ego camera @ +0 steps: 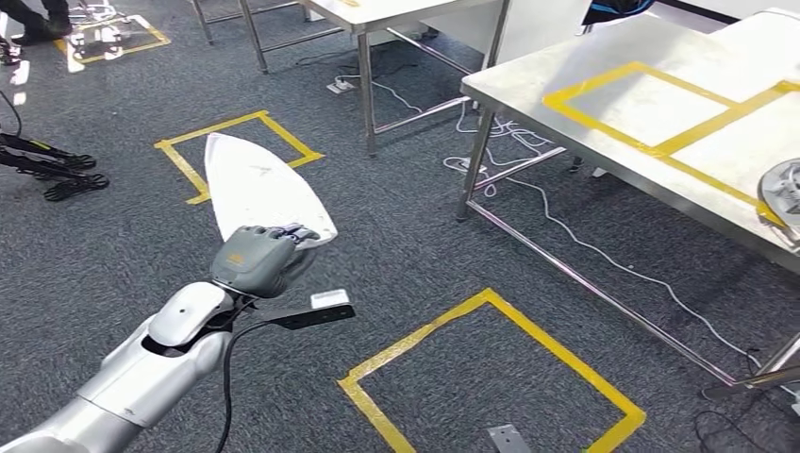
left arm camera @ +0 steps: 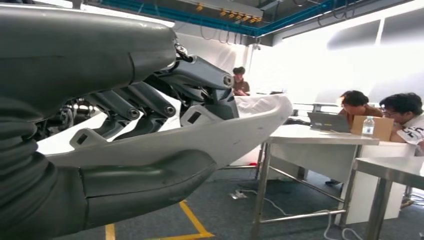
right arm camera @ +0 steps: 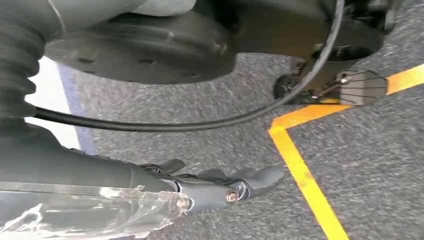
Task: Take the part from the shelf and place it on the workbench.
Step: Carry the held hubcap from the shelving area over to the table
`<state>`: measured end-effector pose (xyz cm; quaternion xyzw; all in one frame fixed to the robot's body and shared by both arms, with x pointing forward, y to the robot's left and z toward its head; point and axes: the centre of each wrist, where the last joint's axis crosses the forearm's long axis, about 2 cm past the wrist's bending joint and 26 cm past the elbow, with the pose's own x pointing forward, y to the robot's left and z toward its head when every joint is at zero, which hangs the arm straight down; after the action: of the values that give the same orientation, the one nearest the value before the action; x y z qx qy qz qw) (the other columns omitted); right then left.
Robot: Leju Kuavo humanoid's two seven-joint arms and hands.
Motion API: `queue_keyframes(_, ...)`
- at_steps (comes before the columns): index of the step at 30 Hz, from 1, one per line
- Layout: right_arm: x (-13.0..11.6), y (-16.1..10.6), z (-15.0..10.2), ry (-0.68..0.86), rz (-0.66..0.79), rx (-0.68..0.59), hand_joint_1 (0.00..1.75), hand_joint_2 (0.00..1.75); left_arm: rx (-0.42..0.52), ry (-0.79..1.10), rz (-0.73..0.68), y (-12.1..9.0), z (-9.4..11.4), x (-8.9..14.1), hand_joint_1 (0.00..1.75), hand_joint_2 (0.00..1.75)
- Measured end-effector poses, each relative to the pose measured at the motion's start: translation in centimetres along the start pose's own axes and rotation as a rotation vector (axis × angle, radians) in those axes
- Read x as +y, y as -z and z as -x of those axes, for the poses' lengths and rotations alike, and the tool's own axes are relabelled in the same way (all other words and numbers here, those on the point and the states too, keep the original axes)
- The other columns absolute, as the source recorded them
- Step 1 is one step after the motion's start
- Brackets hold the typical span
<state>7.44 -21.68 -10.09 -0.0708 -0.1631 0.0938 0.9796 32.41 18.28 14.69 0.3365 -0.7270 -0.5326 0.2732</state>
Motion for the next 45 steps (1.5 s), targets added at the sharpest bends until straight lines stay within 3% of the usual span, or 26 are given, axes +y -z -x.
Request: queue_keyframes(45,-0.12,0.09,-0.49,-0.003,0.006,-0.01,0.0,1.75,0.002,0.008,0.001,-0.02,0.22,0.14,1.75,1.75)
